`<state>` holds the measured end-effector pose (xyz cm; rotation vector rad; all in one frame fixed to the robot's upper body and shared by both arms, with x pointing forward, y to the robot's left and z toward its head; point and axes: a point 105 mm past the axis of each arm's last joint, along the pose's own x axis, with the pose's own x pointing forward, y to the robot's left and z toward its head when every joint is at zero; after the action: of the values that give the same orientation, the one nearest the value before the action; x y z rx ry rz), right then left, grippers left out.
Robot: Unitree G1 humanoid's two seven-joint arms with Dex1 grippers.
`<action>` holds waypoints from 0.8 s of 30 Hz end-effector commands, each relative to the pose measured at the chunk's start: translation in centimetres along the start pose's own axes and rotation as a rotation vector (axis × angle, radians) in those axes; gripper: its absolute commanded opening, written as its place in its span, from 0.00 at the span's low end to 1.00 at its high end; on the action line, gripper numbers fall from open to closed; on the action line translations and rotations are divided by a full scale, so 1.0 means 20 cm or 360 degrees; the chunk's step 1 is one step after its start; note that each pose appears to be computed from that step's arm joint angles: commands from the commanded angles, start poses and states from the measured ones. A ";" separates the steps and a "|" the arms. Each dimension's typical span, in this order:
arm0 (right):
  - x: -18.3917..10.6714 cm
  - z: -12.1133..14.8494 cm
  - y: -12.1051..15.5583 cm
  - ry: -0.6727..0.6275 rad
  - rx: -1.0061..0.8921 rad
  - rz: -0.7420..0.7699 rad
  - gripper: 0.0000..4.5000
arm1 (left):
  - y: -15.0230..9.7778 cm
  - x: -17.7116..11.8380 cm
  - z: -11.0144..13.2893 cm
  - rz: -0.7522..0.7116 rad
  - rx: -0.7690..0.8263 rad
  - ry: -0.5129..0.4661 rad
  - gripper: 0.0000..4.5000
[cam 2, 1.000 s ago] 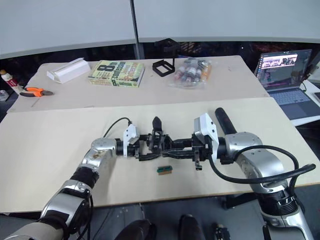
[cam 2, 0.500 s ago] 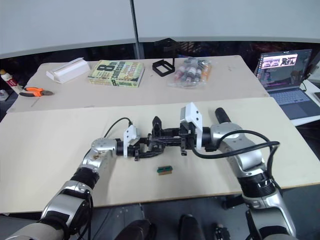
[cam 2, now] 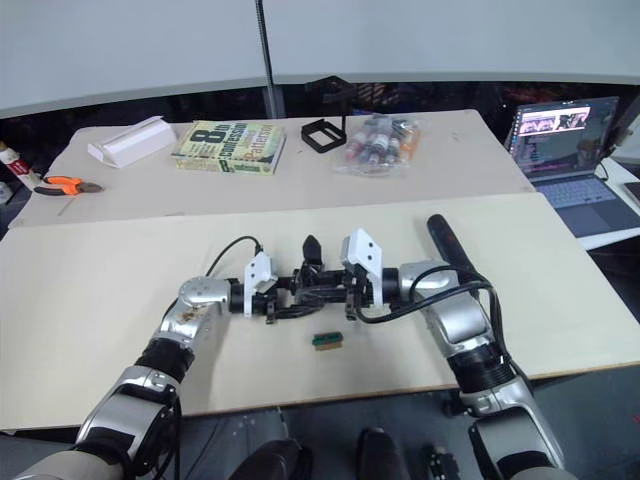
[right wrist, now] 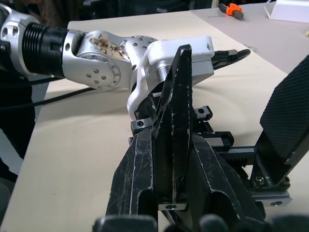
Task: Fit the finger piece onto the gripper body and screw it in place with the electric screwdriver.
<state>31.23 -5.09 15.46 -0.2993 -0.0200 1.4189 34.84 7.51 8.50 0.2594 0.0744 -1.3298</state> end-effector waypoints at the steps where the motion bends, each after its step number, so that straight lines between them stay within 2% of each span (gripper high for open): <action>1: 0.01 0.02 0.02 -0.0029 -0.0054 0.0042 0.09 | -0.03 0.01 0.00 -0.0038 0.0012 0.0003 0.51; 12: 0.03 0.09 0.03 -0.0147 -0.0069 0.0036 0.09 | -0.04 0.02 -0.01 -0.0044 -0.0001 0.0009 0.51; 24: 0.05 0.07 0.05 -0.0124 -0.0052 0.0059 0.09 | -0.05 0.02 -0.01 -0.0047 -0.0010 0.0009 0.51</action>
<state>30.91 -4.53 15.41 -0.2613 -0.0440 1.4335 34.57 7.67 8.31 0.2520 0.0840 -1.3260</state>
